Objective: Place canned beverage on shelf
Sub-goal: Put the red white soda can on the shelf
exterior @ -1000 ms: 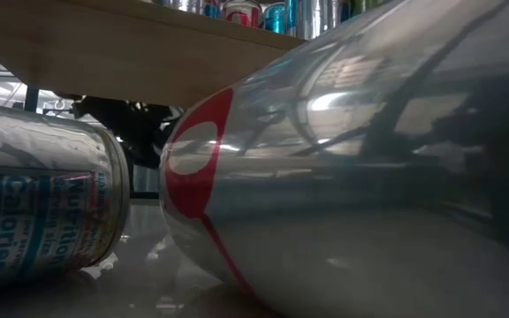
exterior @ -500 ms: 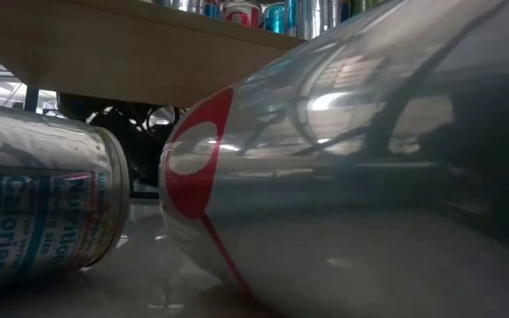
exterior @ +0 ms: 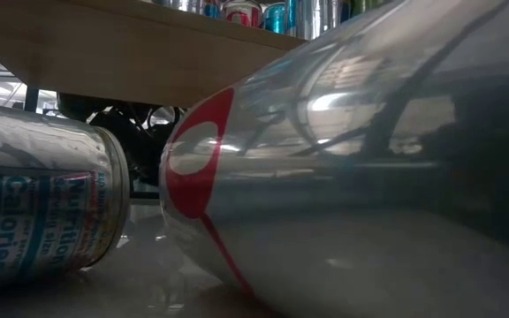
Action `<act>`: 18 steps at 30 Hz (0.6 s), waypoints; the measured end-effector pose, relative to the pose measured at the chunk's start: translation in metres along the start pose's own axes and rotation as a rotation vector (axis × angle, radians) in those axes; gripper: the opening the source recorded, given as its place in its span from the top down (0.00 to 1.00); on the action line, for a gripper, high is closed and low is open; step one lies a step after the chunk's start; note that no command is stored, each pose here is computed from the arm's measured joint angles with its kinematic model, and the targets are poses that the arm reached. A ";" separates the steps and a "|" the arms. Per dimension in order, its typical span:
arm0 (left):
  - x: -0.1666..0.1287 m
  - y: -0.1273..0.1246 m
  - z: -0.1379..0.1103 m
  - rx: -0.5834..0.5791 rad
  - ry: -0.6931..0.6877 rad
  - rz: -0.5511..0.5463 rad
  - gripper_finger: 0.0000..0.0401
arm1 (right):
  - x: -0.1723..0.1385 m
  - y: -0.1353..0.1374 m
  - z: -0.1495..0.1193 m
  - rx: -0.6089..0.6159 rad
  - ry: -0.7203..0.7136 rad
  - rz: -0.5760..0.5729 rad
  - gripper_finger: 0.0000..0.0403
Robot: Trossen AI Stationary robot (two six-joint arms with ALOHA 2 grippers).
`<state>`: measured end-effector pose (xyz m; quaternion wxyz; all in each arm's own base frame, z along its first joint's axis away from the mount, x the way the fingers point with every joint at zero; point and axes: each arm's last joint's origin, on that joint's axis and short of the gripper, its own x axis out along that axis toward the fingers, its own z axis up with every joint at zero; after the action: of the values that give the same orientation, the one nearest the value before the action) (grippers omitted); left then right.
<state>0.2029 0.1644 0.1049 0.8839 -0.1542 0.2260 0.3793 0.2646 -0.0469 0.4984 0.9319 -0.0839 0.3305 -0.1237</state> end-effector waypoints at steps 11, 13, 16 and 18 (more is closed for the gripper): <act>0.000 0.000 0.000 -0.003 -0.005 0.016 0.02 | 0.000 0.000 0.000 0.000 0.000 -0.001 0.12; 0.000 0.000 0.000 -0.003 -0.005 0.019 0.02 | 0.000 0.000 0.000 0.000 0.000 -0.001 0.12; 0.000 0.000 0.000 -0.002 -0.005 0.020 0.02 | 0.000 0.000 0.000 0.000 0.000 -0.001 0.12; 0.000 0.000 0.000 0.000 -0.005 0.021 0.02 | 0.000 0.000 0.000 0.000 0.000 -0.001 0.12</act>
<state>0.2027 0.1649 0.1051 0.8805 -0.1507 0.2254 0.3888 0.2645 -0.0469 0.4984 0.9318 -0.0839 0.3306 -0.1241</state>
